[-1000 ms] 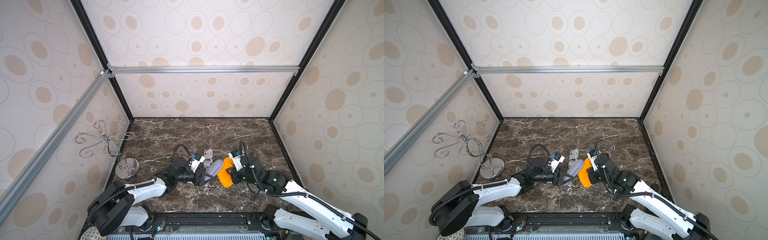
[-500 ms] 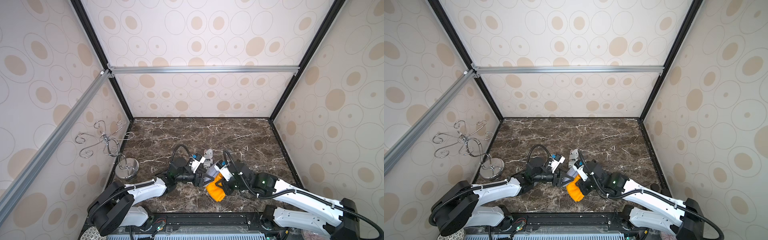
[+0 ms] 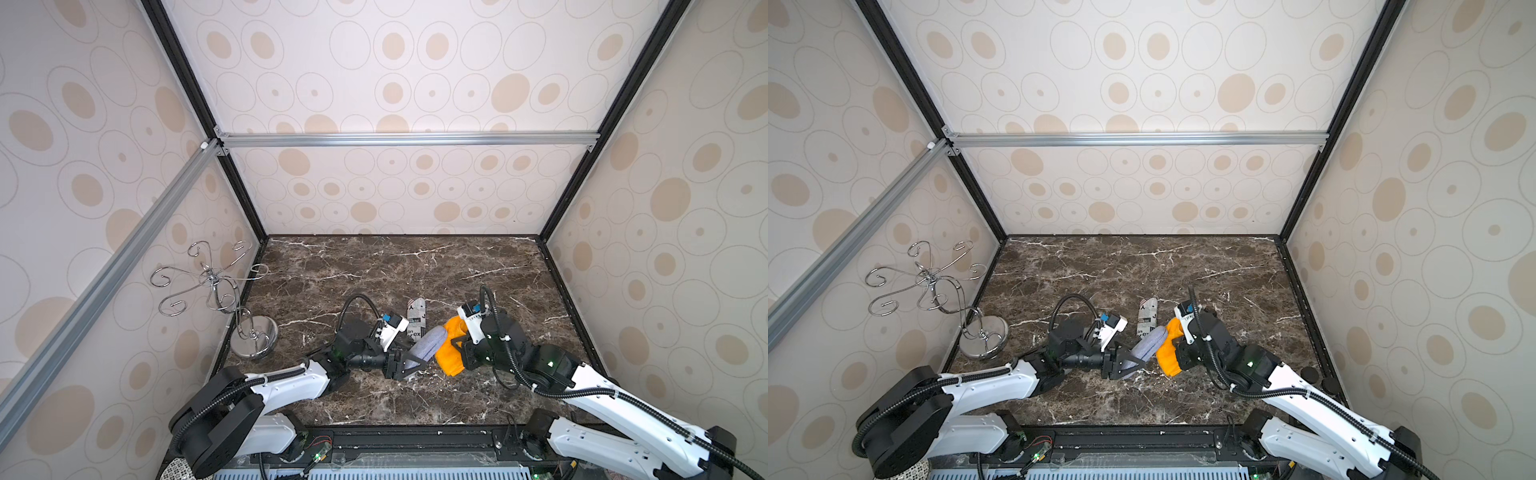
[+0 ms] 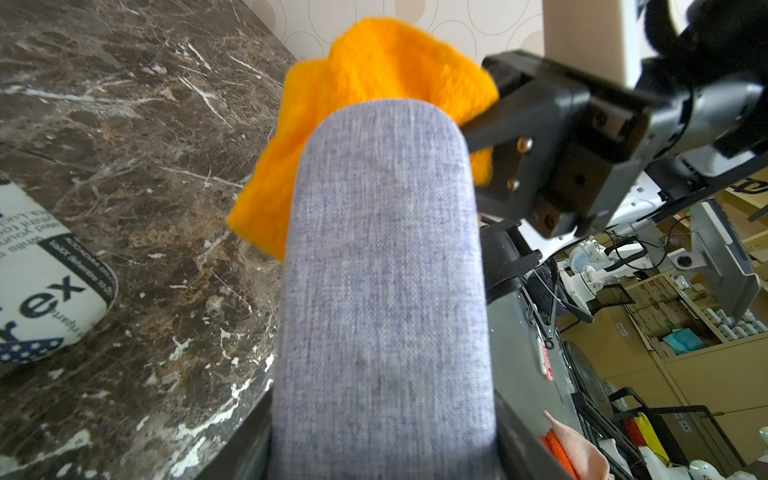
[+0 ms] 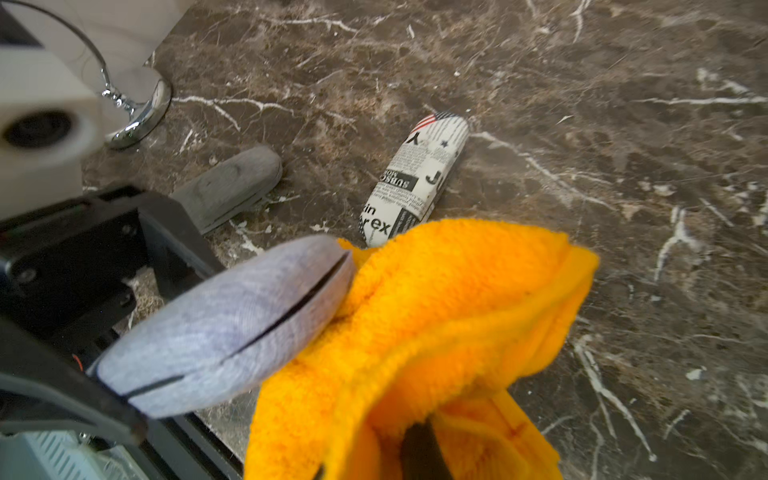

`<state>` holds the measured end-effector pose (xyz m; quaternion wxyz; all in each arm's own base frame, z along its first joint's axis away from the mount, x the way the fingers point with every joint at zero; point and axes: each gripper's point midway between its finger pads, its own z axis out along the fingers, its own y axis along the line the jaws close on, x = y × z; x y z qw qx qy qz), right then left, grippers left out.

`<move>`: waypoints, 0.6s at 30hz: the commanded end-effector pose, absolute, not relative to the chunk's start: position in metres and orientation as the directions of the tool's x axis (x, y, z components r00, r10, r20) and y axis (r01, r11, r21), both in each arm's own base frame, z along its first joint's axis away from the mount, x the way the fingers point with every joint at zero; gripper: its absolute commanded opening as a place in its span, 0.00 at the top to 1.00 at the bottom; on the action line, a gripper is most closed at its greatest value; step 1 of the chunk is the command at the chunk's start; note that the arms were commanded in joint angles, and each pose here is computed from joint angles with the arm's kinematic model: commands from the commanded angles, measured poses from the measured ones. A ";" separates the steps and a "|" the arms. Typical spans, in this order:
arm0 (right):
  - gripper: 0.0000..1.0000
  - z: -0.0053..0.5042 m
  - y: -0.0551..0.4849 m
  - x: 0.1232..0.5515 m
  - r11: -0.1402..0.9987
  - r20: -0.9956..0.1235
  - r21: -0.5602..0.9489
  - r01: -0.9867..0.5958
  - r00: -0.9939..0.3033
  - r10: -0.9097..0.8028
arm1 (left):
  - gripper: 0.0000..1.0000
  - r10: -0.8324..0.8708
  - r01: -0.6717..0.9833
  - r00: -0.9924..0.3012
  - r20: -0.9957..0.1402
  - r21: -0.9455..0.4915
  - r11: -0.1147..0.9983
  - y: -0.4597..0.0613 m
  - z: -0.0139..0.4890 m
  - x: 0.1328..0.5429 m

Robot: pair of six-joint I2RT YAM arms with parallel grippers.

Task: Wipe the eyeglass case
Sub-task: Wipe the dirt from the eyeglass case.

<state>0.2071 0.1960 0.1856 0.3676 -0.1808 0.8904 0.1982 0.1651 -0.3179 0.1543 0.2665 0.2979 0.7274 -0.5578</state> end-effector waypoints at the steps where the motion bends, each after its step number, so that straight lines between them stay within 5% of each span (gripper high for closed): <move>1: 1.00 0.202 0.208 0.208 0.824 -0.747 0.266 -0.500 -0.647 -0.152 | 0.54 0.131 0.772 -0.635 -0.761 -0.619 0.148 -0.319 0.168 0.157; 11: 1.00 0.182 0.278 0.159 0.662 -0.719 0.339 -0.669 -0.637 -0.276 | 0.53 0.108 0.803 -0.594 -0.797 -0.577 0.150 -0.325 0.177 0.160; 18: 1.00 0.178 0.260 0.174 0.752 -0.736 0.287 -0.594 -0.639 -0.224 | 0.52 0.101 0.805 -0.584 -0.806 -0.558 0.204 -0.324 0.171 0.164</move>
